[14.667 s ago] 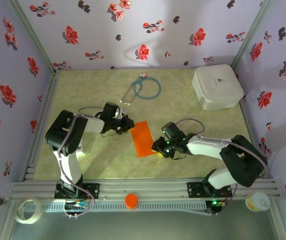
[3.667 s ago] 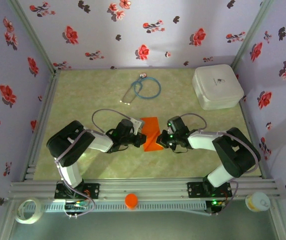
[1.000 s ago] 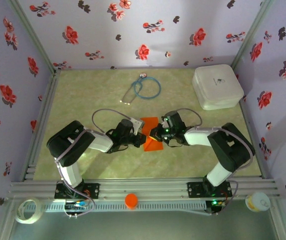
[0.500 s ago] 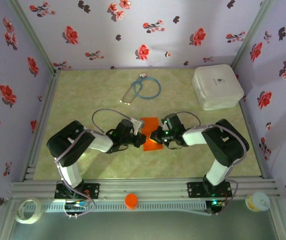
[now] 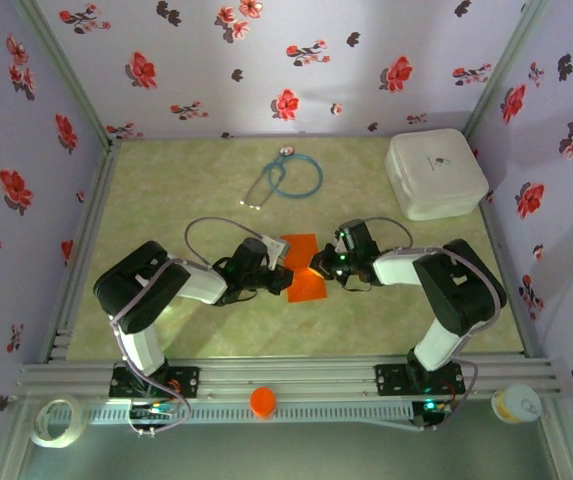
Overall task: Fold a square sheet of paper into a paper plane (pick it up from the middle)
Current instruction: Fold the triangle a second time at the center of the table.
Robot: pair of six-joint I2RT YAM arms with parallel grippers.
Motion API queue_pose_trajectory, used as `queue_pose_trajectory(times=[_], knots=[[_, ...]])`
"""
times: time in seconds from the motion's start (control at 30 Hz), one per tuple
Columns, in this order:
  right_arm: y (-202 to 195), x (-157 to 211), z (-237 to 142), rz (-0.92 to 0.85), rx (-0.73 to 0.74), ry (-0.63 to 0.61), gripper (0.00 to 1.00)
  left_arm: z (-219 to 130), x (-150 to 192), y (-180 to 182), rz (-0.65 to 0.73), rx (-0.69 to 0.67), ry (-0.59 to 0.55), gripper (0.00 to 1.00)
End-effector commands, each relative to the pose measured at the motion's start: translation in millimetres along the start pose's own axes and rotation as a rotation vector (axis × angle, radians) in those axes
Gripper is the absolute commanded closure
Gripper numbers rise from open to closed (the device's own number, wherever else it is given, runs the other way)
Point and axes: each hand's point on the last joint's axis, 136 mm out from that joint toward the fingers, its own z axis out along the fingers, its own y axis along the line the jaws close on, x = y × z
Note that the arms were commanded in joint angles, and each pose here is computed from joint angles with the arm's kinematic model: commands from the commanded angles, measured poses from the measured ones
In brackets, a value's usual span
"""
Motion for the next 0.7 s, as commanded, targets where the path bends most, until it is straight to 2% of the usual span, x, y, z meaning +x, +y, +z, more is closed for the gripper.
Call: queue_pose_trajectory(times=[0.0, 0.1, 0.37, 0.47, 0.67], knots=[[-35.6, -0.3, 2.3, 0.044, 0.139, -0.016, 1.00, 2.5, 13.2, 11.2, -0.006, -0.040, 0.056, 1.00], [-35.7, -2.1, 1.5, 0.064, 0.134, -0.019, 1.00, 2.0, 14.1, 11.8, -0.006, -0.042, 0.059, 1.00], [10.6, -17.7, -15.5, -0.029, 0.052, -0.032, 1.00, 1.6, 15.4, 14.4, -0.004, -0.049, 0.069, 1.00], [4.3, -21.3, -10.2, -0.027, 0.081, -0.027, 1.00, 1.3, 15.2, 14.2, -0.004, -0.049, 0.069, 1.00], [-34.3, -23.1, 1.3, 0.032, 0.180, -0.041, 1.00, 1.2, 16.4, 14.7, -0.002, -0.051, 0.073, 1.00]])
